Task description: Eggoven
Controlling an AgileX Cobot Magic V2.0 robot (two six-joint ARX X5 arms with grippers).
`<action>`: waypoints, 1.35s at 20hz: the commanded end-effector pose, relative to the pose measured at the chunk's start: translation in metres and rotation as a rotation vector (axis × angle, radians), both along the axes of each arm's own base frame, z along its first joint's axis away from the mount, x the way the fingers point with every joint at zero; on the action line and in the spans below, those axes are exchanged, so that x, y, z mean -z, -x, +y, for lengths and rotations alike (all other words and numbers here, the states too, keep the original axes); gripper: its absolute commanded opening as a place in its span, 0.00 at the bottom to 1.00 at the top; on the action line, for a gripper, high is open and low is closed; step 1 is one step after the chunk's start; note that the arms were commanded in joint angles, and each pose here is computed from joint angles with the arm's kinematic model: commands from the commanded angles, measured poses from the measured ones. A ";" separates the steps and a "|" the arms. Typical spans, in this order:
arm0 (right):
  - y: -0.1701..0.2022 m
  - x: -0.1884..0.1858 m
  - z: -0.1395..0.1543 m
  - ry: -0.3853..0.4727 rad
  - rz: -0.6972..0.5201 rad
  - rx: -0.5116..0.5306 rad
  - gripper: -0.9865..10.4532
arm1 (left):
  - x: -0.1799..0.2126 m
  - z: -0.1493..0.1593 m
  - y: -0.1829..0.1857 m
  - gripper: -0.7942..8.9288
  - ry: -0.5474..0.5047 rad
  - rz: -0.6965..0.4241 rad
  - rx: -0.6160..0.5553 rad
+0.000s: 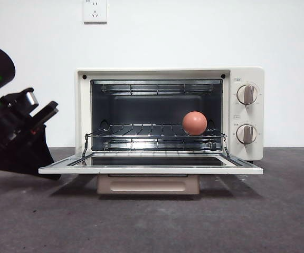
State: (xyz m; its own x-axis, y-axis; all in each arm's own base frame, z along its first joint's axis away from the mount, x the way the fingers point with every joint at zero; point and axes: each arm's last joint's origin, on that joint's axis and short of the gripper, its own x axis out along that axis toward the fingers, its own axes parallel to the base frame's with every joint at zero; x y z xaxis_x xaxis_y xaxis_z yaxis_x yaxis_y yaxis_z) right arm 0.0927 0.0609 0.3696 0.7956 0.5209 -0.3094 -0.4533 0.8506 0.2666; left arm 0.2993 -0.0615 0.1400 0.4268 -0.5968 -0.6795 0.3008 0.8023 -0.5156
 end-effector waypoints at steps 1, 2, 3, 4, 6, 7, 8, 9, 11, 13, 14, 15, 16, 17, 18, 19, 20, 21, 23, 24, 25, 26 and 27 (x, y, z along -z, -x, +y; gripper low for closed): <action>0.001 -0.005 0.000 0.003 -0.019 0.004 0.34 | 0.007 -0.003 -0.002 0.09 0.012 0.024 0.013; 0.001 -0.005 -0.001 0.008 -0.022 0.019 0.34 | 0.008 -0.005 -0.002 0.09 0.032 0.029 0.032; 0.001 -0.005 -0.001 0.011 -0.023 0.020 0.34 | 0.008 -0.006 -0.001 0.09 0.059 0.035 0.054; 0.001 -0.005 -0.001 0.011 -0.023 0.020 0.34 | 0.008 -0.007 -0.001 0.09 0.088 0.039 0.076; 0.001 -0.005 -0.001 0.012 -0.023 0.020 0.34 | 0.007 -0.008 0.000 0.09 0.130 0.046 0.107; 0.001 -0.005 -0.001 0.011 -0.023 0.020 0.34 | 0.007 -0.008 0.000 0.09 0.144 0.050 0.114; 0.001 -0.005 -0.001 0.012 -0.021 0.020 0.34 | 0.007 -0.008 -0.001 0.09 0.158 0.053 0.113; 0.001 -0.005 -0.001 0.013 -0.020 0.020 0.34 | 0.006 -0.007 -0.001 0.09 0.178 0.050 0.112; 0.001 -0.005 -0.001 0.013 -0.019 0.020 0.34 | 0.002 -0.006 -0.005 0.09 0.240 0.039 0.107; 0.001 -0.005 -0.001 0.013 -0.017 0.021 0.34 | -0.004 -0.004 -0.010 0.09 0.308 0.016 0.090; 0.001 -0.004 -0.001 0.011 -0.013 0.022 0.34 | -0.006 -0.003 -0.013 0.09 0.333 0.001 0.076; 0.001 -0.004 -0.001 0.011 -0.010 0.022 0.34 | -0.010 -0.002 -0.016 0.09 0.361 -0.017 0.060; 0.001 -0.004 -0.001 0.013 -0.006 0.023 0.34 | -0.013 -0.001 -0.019 0.09 0.382 -0.039 0.047; 0.001 -0.003 -0.001 0.015 -0.004 0.022 0.34 | -0.017 0.000 -0.022 0.09 0.407 -0.067 0.031; 0.001 -0.003 -0.001 0.018 0.001 0.022 0.34 | -0.022 0.001 -0.025 0.09 0.429 -0.098 0.021; 0.001 -0.002 -0.001 0.023 0.008 0.022 0.34 | -0.027 0.001 -0.028 0.09 0.457 -0.139 0.009; 0.002 -0.002 -0.001 0.026 0.013 0.022 0.34 | -0.033 0.001 -0.031 0.09 0.480 -0.177 0.001; 0.002 -0.001 -0.001 0.031 0.019 0.022 0.34 | -0.039 0.001 -0.033 0.09 0.504 -0.225 -0.016; 0.002 0.000 -0.002 0.036 0.029 0.022 0.34 | -0.047 0.001 -0.036 0.09 0.549 -0.271 -0.039; 0.002 0.000 -0.002 0.038 0.031 0.021 0.34 | -0.050 0.001 -0.037 0.09 0.565 -0.279 -0.042; 0.002 0.001 -0.002 0.040 0.034 0.021 0.34 | -0.051 0.000 -0.037 0.09 0.574 -0.283 -0.043; 0.002 0.001 -0.002 0.041 0.035 0.021 0.34 | -0.052 0.000 -0.036 0.09 0.576 -0.283 -0.043; 0.002 0.001 -0.002 0.042 0.036 0.021 0.34 | -0.054 0.000 -0.036 0.09 0.578 -0.285 -0.043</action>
State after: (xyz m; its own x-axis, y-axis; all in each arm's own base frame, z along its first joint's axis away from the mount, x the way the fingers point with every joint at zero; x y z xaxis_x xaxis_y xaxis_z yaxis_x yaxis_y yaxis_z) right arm 0.0911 0.0589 0.3631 0.7902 0.4841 -0.3758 -0.4170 0.8741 0.2492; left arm 0.3322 -0.0602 0.1890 0.5709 -0.8113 -0.1261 0.4588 0.4426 -0.7705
